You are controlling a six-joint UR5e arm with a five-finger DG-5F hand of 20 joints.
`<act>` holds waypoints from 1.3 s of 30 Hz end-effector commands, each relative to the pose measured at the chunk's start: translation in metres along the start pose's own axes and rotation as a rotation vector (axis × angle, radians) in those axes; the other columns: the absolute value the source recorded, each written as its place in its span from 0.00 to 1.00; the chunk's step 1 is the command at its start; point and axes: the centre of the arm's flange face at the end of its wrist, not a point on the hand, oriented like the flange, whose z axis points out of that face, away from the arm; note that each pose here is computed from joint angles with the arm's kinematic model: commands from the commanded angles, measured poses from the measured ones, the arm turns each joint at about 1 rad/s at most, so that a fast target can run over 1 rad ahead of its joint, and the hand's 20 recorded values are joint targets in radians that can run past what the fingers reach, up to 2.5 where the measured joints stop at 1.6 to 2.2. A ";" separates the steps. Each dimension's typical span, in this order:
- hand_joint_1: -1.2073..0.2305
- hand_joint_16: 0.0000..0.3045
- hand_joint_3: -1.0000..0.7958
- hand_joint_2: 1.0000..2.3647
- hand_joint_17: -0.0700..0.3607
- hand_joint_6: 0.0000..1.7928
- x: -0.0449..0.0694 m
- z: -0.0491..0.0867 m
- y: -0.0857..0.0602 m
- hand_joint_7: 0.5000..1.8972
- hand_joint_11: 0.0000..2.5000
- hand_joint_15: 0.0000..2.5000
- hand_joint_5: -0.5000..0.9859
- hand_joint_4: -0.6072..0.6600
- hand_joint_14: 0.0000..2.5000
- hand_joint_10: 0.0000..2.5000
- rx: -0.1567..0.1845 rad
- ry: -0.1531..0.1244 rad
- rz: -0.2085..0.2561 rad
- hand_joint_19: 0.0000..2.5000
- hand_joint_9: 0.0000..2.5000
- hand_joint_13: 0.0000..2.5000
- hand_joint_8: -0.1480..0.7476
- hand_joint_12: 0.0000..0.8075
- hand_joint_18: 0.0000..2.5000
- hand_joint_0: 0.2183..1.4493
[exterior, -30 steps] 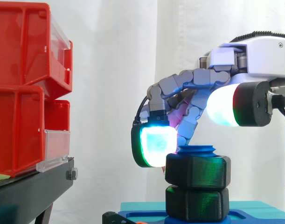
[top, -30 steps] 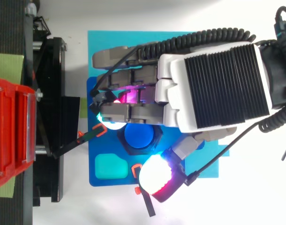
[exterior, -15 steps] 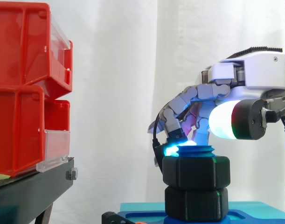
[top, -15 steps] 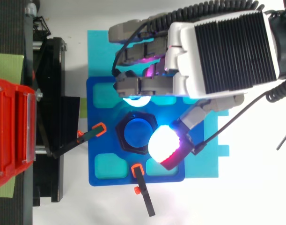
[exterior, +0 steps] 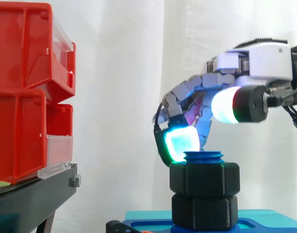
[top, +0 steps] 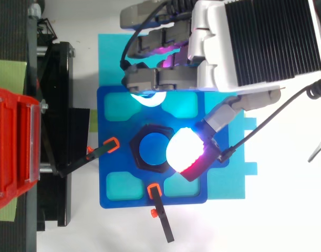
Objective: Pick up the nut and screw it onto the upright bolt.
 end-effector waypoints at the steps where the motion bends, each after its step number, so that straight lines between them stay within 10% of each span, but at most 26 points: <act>1: 0.69 0.05 0.28 0.00 0.25 0.28 -0.013 0.004 0.003 0.47 0.01 0.00 0.32 0.66 0.00 0.00 -0.002 0.006 0.001 0.00 0.47 0.31 0.45 0.26 0.17 0.27; 10: 0.70 0.07 0.28 0.00 0.27 0.28 -0.019 0.016 0.017 0.23 0.00 0.00 0.28 0.67 0.00 0.00 -0.008 -0.037 0.008 0.00 0.40 0.27 0.43 0.28 0.14 0.26; 18: 0.72 0.08 0.28 0.00 0.29 0.28 0.012 0.028 0.045 0.12 0.00 0.00 0.27 0.65 0.00 0.00 -0.029 -0.092 0.057 0.00 0.33 0.23 0.40 0.29 0.10 0.25; 39: 0.74 0.09 0.28 0.00 0.30 0.28 0.025 0.014 0.043 0.29 0.00 0.00 0.29 0.68 0.00 0.00 -0.026 0.023 0.074 0.00 0.30 0.20 0.42 0.33 0.06 0.25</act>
